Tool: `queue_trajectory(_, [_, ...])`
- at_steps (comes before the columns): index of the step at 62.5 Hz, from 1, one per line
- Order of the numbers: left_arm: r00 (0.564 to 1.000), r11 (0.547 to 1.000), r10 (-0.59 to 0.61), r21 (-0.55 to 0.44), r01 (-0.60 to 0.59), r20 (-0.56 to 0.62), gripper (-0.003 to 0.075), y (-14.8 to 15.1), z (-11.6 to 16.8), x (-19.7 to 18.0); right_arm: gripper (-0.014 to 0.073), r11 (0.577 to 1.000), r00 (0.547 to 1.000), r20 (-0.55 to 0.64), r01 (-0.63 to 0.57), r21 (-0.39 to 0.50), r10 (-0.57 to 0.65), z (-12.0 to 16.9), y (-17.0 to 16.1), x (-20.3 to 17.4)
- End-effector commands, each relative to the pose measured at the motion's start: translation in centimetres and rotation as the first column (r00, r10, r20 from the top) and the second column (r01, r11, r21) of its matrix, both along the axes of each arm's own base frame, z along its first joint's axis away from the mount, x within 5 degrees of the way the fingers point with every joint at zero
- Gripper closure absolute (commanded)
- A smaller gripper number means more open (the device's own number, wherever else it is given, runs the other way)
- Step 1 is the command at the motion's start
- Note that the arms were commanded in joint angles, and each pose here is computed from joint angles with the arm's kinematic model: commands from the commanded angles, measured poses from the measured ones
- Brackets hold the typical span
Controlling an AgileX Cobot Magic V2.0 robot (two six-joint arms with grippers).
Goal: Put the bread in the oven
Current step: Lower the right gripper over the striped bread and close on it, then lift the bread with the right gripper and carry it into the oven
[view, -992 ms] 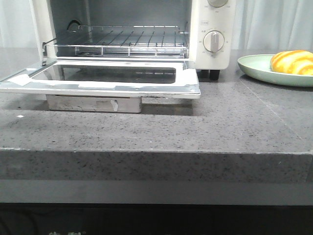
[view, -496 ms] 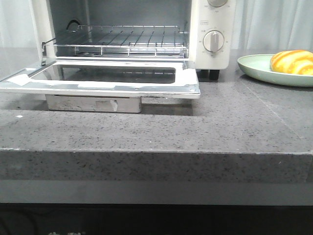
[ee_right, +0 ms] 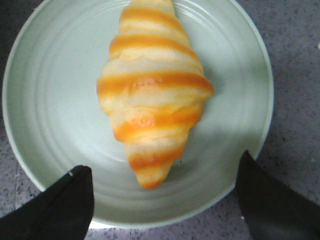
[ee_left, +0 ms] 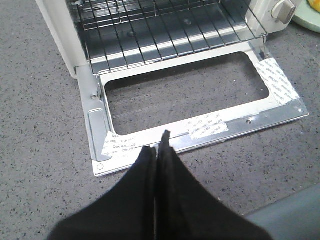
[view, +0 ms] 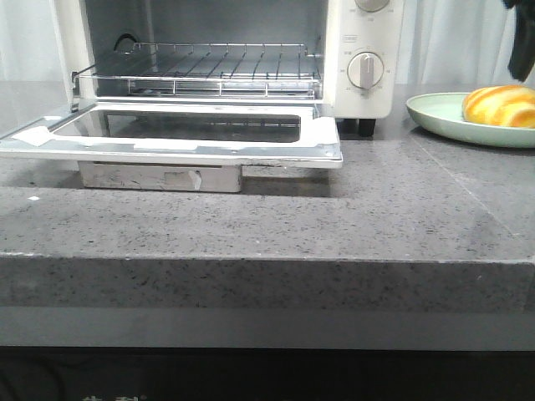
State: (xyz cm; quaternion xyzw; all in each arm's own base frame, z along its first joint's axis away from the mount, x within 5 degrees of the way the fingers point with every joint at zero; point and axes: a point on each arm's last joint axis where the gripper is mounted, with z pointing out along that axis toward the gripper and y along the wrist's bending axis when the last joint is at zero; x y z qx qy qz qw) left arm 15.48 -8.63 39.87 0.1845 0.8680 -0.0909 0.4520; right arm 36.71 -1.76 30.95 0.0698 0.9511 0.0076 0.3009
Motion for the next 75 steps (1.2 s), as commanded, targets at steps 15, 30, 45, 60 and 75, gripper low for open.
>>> queue_trajectory(15, [0.996, 0.999, -0.003, -0.052, 0.008, 0.085, 0.0738, 0.0, 1.5, -0.2, 0.0000, 1.000, 0.997, 0.071, 0.008, 0.008, -0.009, -0.9, -0.3, 3.1])
queue_trajectory(30, [0.996, 0.999, -0.003, -0.052, 0.008, 0.085, 0.0738, 0.0, 1.5, -0.2, 0.0057, 1.000, 0.999, 0.036, 0.010, 0.018, -0.011, -2.3, -0.3, 3.7])
queue_trajectory(45, [0.996, 0.999, -0.003, -0.052, 0.008, 0.085, 0.0738, 0.0, 1.5, -0.2, 0.0463, 1.000, 0.999, 0.044, 0.011, 0.026, -0.013, -1.6, -0.3, 3.5])
queue_trajectory(60, [0.996, 0.999, -0.003, -0.050, 0.007, 0.089, 0.0738, 0.0, 1.6, -0.1, 0.0548, 0.998, 1.000, 0.018, 0.011, 0.063, -0.012, 1.7, 0.1, 1.6])
queue_trajectory(75, [0.996, 0.999, -0.003, -0.050, 0.008, 0.090, 0.0738, 0.0, 1.6, -0.1, 0.0548, 0.993, 1.000, -0.026, 0.004, 0.115, -0.001, 4.1, 1.0, -1.9])
